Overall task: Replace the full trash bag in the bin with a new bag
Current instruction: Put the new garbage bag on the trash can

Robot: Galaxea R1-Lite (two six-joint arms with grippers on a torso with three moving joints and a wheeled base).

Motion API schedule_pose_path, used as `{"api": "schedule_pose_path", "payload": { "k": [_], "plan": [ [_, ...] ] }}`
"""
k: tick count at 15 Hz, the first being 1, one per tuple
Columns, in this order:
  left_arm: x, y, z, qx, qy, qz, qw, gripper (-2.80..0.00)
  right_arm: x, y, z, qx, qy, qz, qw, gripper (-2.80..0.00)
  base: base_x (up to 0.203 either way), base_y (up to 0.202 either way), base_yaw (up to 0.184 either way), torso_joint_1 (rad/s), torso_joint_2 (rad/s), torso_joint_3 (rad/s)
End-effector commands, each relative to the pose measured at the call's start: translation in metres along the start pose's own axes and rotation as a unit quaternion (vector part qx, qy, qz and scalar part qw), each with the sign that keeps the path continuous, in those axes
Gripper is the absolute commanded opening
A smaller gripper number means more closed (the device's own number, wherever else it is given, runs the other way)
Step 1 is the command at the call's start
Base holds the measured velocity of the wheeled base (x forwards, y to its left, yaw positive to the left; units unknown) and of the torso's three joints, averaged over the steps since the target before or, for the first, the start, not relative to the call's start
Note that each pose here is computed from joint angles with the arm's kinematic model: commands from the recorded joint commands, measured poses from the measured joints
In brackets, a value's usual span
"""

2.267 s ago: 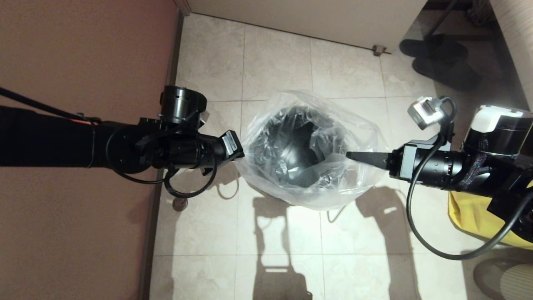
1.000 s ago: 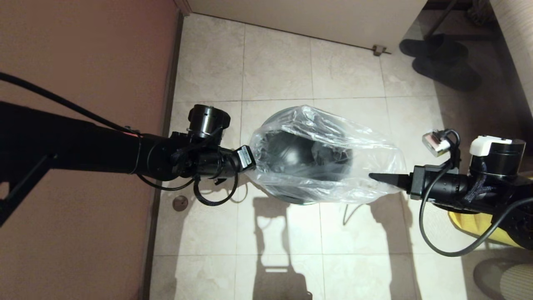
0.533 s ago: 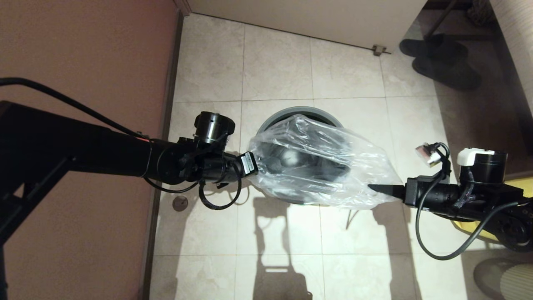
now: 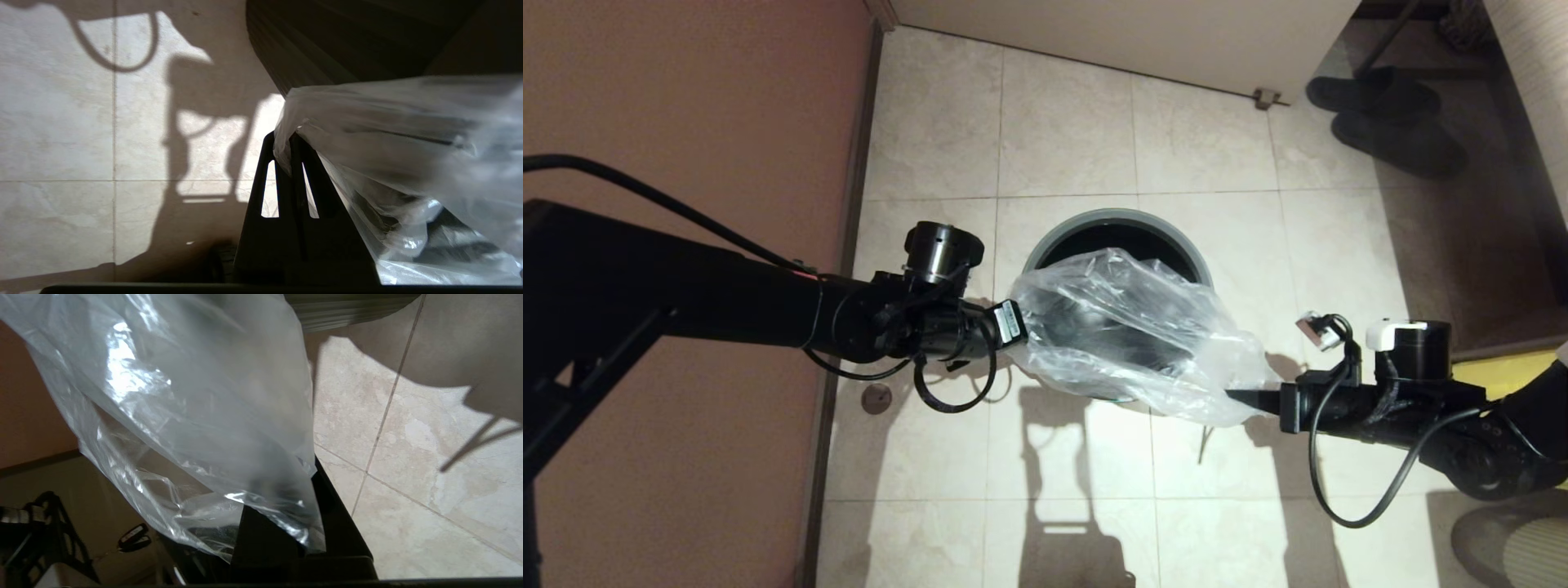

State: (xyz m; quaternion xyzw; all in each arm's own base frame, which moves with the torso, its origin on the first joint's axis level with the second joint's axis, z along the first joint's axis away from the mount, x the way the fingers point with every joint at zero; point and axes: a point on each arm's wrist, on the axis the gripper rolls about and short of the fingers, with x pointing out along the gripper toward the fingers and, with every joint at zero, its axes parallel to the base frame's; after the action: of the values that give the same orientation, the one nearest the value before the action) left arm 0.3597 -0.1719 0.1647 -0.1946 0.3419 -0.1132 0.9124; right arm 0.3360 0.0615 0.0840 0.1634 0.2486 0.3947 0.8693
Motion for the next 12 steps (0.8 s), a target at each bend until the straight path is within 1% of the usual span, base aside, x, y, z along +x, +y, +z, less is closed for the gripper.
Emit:
{"api": "schedule_pose_path", "payload": {
  "k": [1, 3, 6, 9, 10, 12],
  "plan": [
    [0.000, 0.003, 0.002, -0.004, -0.005, 0.008, 0.9999, -2.80, 0.011, -0.009, -0.007, 0.000, 0.011, -0.005, 1.000, -2.80, 0.000, 0.000, 0.000, 0.000, 0.00, 0.000],
    [0.000, 0.010, 0.003, -0.008, -0.003, 0.018, 0.9998, -2.80, 0.013, -0.016, -0.004, 0.000, 0.003, -0.021, 1.000, -2.80, 0.000, 0.000, 0.000, 0.000, 0.00, 0.000],
    [-0.003, 0.012, 0.003, -0.010, -0.004, 0.021, 0.9997, -2.80, 0.013, -0.019, -0.002, -0.001, -0.003, -0.036, 0.999, -2.80, 0.000, 0.000, 0.000, 0.000, 0.00, 0.000],
    [-0.006, 0.021, 0.008, -0.017, -0.012, 0.037, 0.9991, -2.80, 0.013, -0.024, 0.005, -0.005, -0.017, -0.057, 0.998, -2.80, 0.000, 0.000, 0.000, 0.000, 0.00, 0.000],
    [-0.014, 0.020, 0.010, -0.017, -0.018, 0.034, 0.9991, -2.80, 0.007, -0.024, 0.008, -0.005, -0.022, -0.059, 0.998, -2.80, 0.000, 0.000, 0.000, 0.000, 0.00, 0.000],
    [-0.019, 0.022, 0.006, -0.017, -0.012, 0.036, 0.9991, -2.80, 0.000, -0.020, 0.006, -0.002, -0.020, -0.061, 0.998, -2.80, 0.000, 0.000, 0.000, 0.000, 0.00, 0.000]
  ]
}}
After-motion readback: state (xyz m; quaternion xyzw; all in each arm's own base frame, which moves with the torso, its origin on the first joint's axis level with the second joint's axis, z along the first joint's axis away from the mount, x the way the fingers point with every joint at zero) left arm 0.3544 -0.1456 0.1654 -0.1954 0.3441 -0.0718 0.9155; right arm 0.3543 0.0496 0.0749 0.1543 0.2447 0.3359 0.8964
